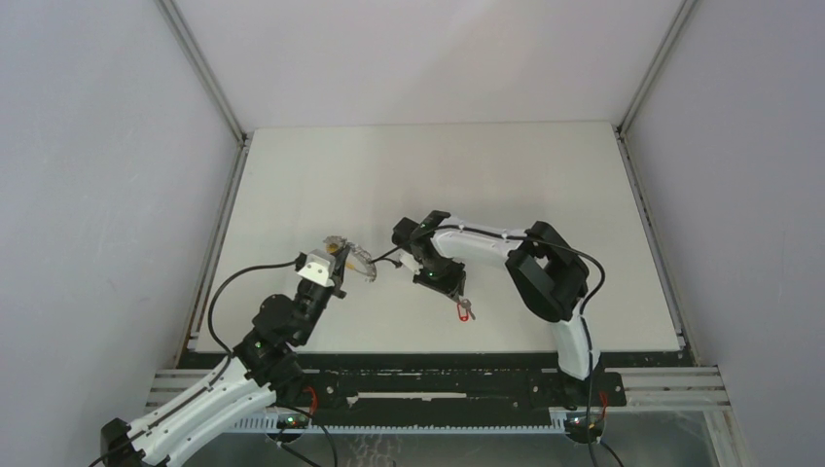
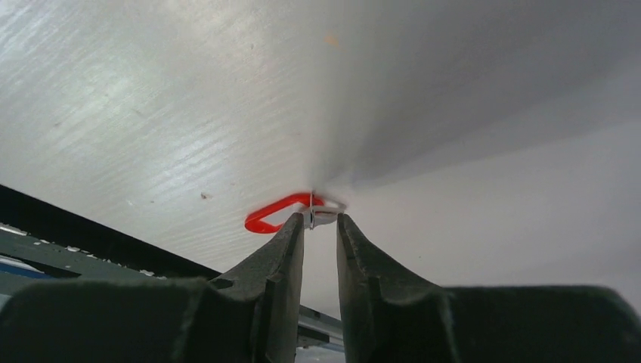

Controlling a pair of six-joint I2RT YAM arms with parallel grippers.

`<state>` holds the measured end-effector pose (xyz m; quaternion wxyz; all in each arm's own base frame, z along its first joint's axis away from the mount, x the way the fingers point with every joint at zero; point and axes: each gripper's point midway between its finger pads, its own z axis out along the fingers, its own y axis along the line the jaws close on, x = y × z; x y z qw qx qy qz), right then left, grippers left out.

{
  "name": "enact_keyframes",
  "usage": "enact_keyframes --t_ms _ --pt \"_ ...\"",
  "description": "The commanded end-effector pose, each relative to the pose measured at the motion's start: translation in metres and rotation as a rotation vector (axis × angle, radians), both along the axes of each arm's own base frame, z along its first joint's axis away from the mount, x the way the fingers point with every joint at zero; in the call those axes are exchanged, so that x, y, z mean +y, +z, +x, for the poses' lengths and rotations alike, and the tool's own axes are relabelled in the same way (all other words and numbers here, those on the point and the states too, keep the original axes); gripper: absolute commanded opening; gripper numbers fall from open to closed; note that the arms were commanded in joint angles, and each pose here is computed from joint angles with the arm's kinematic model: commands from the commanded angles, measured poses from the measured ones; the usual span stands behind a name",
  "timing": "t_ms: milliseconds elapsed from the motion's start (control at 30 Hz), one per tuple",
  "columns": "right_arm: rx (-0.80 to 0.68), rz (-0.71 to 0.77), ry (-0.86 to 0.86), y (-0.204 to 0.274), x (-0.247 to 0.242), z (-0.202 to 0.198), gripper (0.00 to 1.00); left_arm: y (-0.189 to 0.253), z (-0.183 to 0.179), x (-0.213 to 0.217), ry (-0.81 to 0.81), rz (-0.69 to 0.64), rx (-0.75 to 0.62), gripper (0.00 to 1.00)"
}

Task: Put the keys on the keyring

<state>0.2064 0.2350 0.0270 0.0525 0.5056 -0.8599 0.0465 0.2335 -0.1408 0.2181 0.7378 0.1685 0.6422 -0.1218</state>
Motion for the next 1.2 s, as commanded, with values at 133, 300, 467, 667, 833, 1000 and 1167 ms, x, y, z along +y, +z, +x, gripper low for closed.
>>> enact_keyframes --t_ms 133,300,467,667,833,1000,1167 --pt "-0.174 0.272 -0.079 0.041 0.009 -0.006 0.26 0.007 0.0 0.001 0.006 -0.044 -0.029 0.0" --pt "-0.269 0.448 -0.121 0.039 0.011 -0.014 0.26 0.008 0.0 -0.001 -0.005 -0.047 -0.029 0.0" --pt "-0.468 0.692 -0.178 0.049 0.015 -0.002 0.28 0.008 -0.001 -0.002 -0.013 -0.049 -0.028 0.0" --pt "-0.626 0.863 -0.255 0.066 0.017 0.012 0.3 0.008 -0.001 -0.004 -0.023 -0.048 -0.027 0.0" --pt "-0.701 0.892 -0.282 0.046 0.007 0.01 0.31 0.01 -0.002 -0.005 -0.029 -0.058 -0.032 0.0" --pt "-0.779 0.986 -0.29 0.035 -0.004 0.006 0.29 0.01 -0.002 -0.006 -0.035 -0.06 -0.031 0.0" --pt "-0.771 1.077 -0.233 0.028 -0.006 -0.005 0.29 0.01 -0.002 -0.006 -0.036 -0.062 -0.032 0.0"
